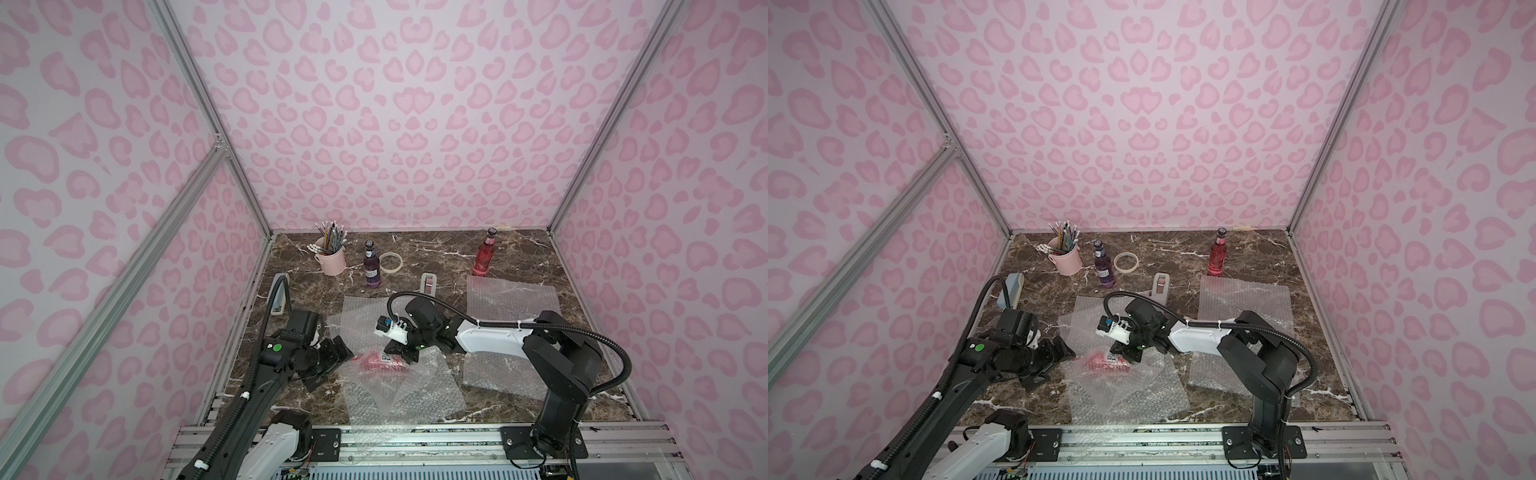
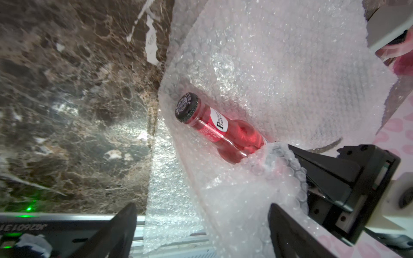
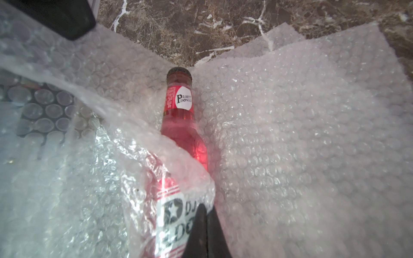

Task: Wrap wine bottles in bubble wrap
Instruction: Wrap the wine bottle in bubble wrap.

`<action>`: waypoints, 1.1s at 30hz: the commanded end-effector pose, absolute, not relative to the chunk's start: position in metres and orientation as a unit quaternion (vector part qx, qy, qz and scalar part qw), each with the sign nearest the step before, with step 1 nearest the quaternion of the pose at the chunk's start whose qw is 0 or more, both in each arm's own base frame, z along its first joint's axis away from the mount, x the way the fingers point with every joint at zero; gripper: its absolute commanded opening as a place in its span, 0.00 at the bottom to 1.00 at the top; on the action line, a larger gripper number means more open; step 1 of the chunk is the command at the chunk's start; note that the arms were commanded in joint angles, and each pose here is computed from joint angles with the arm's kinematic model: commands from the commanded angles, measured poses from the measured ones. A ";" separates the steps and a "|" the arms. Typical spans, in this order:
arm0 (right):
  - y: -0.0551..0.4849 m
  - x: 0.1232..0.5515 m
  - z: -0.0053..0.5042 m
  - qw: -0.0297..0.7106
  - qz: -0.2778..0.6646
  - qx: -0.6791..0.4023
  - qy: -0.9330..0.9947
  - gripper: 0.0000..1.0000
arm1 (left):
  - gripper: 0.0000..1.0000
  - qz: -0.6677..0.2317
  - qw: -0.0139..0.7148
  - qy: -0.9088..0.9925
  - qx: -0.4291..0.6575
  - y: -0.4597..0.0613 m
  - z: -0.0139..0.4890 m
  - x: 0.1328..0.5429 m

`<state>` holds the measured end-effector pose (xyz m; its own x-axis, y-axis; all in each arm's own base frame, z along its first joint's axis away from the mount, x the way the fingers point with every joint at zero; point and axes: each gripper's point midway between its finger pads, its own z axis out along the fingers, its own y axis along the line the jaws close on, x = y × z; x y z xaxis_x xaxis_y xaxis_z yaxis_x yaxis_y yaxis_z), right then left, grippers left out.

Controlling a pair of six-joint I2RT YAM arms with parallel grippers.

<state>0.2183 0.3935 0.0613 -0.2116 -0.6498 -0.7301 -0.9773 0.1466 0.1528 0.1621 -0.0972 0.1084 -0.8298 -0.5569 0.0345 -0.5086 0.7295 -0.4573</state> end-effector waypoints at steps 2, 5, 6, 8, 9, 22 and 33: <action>0.387 0.211 0.051 0.236 0.315 -0.574 0.718 0.05 | 0.78 -0.267 0.059 0.908 -0.317 -0.108 0.115 0.176; 0.388 0.210 0.052 0.236 0.318 -0.573 0.718 0.05 | 0.58 -0.267 0.065 0.906 -0.323 -0.107 0.115 0.182; 0.387 0.210 0.052 0.236 0.318 -0.572 0.718 0.05 | 0.51 -0.268 0.067 0.904 -0.325 -0.107 0.115 0.184; 0.388 0.211 0.054 0.239 0.319 -0.571 0.717 0.05 | 0.37 -0.263 0.073 0.905 -0.326 -0.106 0.116 0.187; 0.388 0.211 0.055 0.239 0.319 -0.571 0.717 0.06 | 0.29 -0.258 0.077 0.906 -0.328 -0.104 0.116 0.189; 0.383 0.213 0.081 0.271 0.313 -0.565 0.713 0.11 | 0.02 -0.235 0.087 0.909 -0.333 -0.102 0.102 0.215; 0.379 0.219 0.075 0.269 0.310 -0.561 0.720 0.00 | 0.82 -0.180 0.052 0.932 -0.310 -0.081 0.115 0.167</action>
